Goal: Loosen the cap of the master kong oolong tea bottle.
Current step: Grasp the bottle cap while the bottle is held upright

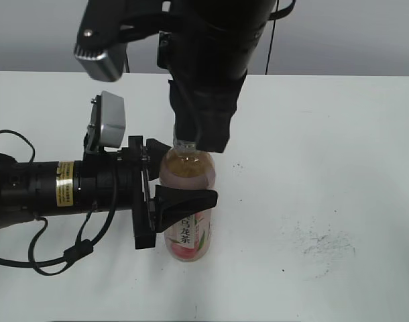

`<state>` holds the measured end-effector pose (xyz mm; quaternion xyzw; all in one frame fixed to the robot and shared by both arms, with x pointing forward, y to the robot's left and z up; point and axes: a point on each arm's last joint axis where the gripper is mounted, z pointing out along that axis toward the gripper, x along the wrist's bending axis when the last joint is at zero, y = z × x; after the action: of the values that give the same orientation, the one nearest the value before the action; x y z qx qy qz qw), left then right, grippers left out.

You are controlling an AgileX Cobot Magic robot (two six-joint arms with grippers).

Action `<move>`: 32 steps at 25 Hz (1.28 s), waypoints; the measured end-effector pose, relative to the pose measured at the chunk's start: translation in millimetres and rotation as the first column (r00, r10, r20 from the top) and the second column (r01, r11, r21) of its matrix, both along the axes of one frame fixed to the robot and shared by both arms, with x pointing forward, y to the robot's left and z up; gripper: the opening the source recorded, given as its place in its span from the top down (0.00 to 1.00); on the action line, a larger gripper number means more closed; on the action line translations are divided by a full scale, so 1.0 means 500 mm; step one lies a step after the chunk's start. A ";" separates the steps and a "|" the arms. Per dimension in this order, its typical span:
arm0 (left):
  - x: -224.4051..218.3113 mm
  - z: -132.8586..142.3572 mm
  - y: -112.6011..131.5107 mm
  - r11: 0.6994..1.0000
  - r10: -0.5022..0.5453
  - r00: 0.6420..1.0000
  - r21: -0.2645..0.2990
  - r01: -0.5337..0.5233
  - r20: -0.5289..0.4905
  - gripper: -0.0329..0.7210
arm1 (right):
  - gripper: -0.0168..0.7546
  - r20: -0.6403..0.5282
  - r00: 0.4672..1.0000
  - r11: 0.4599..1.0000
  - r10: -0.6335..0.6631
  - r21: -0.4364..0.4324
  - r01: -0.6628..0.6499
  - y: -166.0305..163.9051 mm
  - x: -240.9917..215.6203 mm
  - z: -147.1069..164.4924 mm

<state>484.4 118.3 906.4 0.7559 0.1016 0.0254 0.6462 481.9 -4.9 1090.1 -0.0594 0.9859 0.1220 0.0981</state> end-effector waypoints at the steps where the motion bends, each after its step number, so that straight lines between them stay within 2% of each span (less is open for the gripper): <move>1: 0.000 0.000 0.000 1.000 0.001 1.000 -0.001 -0.001 -0.003 0.36 | 0.86 0.017 0.998 0.998 0.064 -0.011 -0.064 0.000 0.000 0.001; 4: 0.001 0.000 0.000 1.000 0.004 1.000 -0.001 -0.004 -0.004 0.36 | 0.90 0.050 0.964 0.965 0.260 -0.040 -0.259 0.002 -0.003 0.001; 7: 0.000 0.000 0.000 1.000 0.003 1.000 -0.001 -0.003 -0.004 0.36 | 0.89 0.058 0.942 0.944 0.330 -0.046 -0.328 0.003 -0.005 0.001; 9: 0.000 0.000 0.000 1.000 0.002 1.000 0.000 -0.002 -0.003 0.36 | 0.81 0.053 0.942 0.943 0.332 -0.037 -0.330 0.005 -0.007 0.001; 11: 0.000 0.000 0.000 1.000 0.002 1.000 0.000 -0.002 -0.003 0.36 | 0.67 0.039 0.954 0.954 0.299 -0.020 -0.298 0.006 -0.008 0.001; 13: 0.000 0.000 0.000 1.000 0.002 1.000 0.000 -0.002 -0.003 0.36 | 0.53 0.017 0.973 0.973 0.232 -0.001 -0.232 0.007 -0.009 0.001; 15: 0.000 0.000 0.000 1.000 0.001 1.000 0.000 -0.001 -0.001 0.36 | 0.44 -0.010 0.990 0.989 0.144 0.020 -0.144 0.007 -0.009 0.001; 19: 0.000 0.000 0.000 1.000 0.001 1.000 0.000 -0.001 -0.001 0.36 | 0.39 -0.084 0.989 0.991 -0.118 0.052 0.123 0.006 -0.008 0.001; 22: 0.000 0.000 0.000 1.000 0.001 1.000 -0.001 -0.001 -0.001 0.36 | 0.38 -0.106 0.935 0.938 -0.337 0.048 0.344 0.000 -0.001 0.000; 25: 0.000 0.000 0.000 1.000 0.000 1.000 0.000 0.000 0.000 0.36 | 0.38 -0.139 0.847 0.850 -0.513 0.053 0.524 -0.003 0.003 0.000; 28: 0.000 0.000 0.000 1.000 0.000 1.000 0.000 0.000 0.000 0.36 | 0.38 -0.173 0.792 0.797 -0.585 0.055 0.601 -0.002 0.003 -0.001; 32: 0.000 0.000 0.000 1.000 0.000 1.000 0.000 0.000 0.000 0.36 | 0.38 -0.195 0.773 0.782 -0.604 0.041 0.622 0.004 0.005 -0.012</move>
<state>484.4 118.2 906.4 0.7559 0.1014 0.0255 0.6463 484.2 -3.1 1084.0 0.2810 0.9483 0.1387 0.0503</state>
